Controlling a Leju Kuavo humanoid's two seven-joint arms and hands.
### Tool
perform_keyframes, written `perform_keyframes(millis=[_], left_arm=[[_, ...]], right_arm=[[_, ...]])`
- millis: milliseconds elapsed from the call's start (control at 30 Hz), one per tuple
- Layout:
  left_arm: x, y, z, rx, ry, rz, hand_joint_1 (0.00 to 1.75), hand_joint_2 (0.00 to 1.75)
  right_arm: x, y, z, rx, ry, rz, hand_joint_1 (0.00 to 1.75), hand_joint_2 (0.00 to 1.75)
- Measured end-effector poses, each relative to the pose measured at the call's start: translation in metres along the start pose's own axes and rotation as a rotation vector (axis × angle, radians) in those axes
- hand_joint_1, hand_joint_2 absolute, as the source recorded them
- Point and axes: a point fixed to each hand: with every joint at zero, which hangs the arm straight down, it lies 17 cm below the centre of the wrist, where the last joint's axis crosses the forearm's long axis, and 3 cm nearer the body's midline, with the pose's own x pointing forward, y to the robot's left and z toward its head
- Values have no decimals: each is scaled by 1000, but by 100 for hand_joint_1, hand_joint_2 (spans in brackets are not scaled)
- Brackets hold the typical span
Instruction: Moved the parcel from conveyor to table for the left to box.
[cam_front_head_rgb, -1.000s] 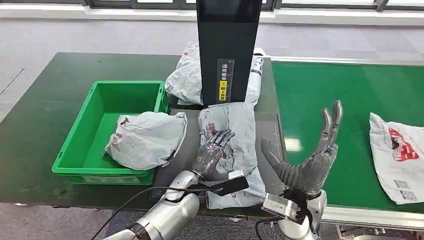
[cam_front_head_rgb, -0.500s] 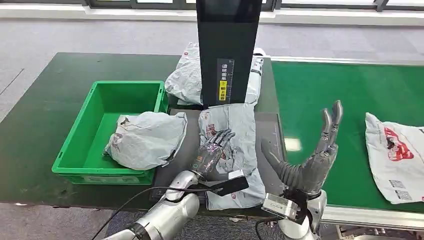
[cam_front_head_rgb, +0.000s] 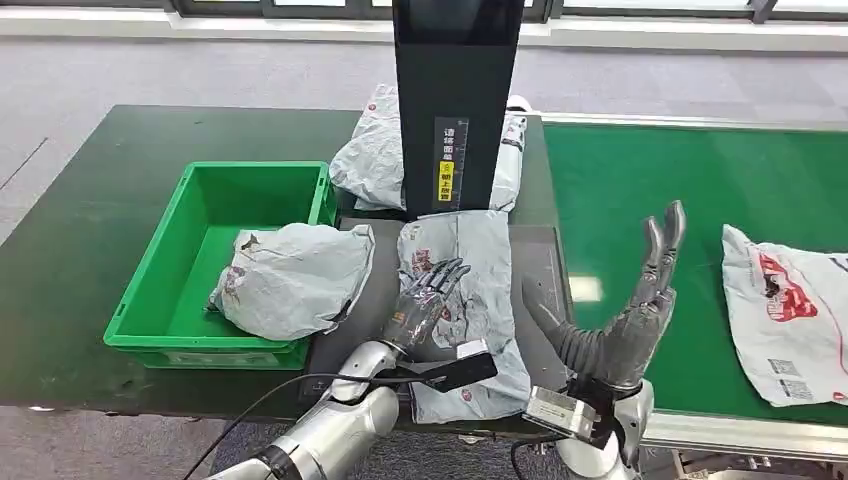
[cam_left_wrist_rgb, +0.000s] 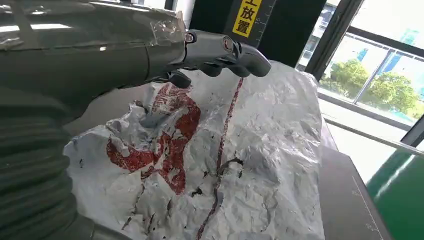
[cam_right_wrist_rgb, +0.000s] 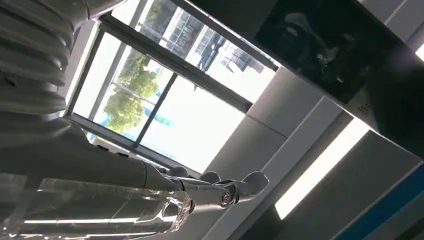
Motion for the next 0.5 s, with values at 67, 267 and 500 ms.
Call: perform_keyframes(millis=[67, 267, 500], left_arm=[[0, 0, 0, 0, 0, 0, 0, 175], [0, 0, 0, 0, 0, 0, 0, 175], [0, 0, 0, 0, 0, 0, 0, 175]], right_arm=[[0, 0, 0, 0, 0, 0, 0, 175], [0, 0, 0, 0, 0, 0, 0, 175], [0, 0, 0, 0, 0, 0, 0, 175]])
